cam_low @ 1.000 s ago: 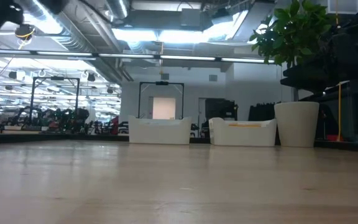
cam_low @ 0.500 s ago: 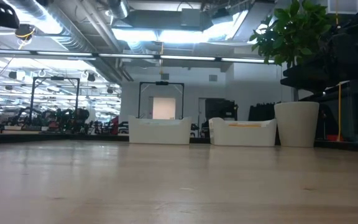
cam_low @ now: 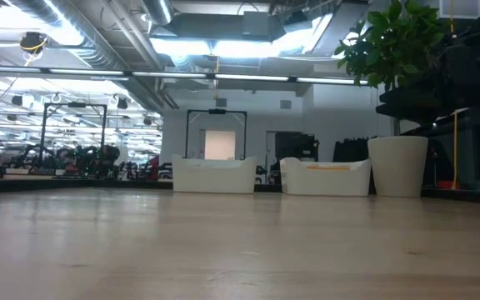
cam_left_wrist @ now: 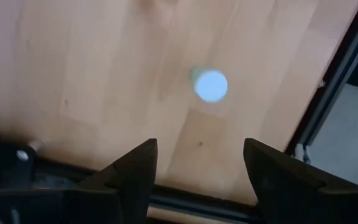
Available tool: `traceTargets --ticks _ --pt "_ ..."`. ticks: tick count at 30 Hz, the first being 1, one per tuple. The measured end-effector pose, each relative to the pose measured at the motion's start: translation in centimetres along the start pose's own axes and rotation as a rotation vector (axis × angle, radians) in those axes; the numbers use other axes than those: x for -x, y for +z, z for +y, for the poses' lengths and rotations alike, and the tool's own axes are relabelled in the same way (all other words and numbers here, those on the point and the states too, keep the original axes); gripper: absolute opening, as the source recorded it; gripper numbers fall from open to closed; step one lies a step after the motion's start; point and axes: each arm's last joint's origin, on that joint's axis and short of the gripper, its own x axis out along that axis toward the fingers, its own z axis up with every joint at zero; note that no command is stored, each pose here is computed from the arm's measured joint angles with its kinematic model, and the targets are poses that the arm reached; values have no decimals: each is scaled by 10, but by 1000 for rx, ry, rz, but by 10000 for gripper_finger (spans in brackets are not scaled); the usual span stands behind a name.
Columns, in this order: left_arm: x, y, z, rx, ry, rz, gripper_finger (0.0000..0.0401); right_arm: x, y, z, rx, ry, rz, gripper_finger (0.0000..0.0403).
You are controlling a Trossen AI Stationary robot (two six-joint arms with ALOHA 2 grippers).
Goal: Pick and place medicine bottles into bin by pill shape (circle, oval)
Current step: Put the blue pill bottle into the left white bin
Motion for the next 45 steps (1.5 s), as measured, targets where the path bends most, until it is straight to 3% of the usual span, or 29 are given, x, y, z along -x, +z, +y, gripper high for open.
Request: traceTargets --ticks 5,18,24,30,45 --pt "-6 -14 -8 58 22 15 232 0 0 0 0 0 0 255" --pt "-56 -17 -33 28 176 57 232 0 0 0 1 0 0 255" --pt "-74 -11 -39 168 189 182 231 0 0 0 1 0 0 255" --pt "-79 3 -41 269 157 115 231 0 0 0 1 0 0 255" --pt "-79 29 -31 255 172 78 231 0 0 0 1 0 1 255"
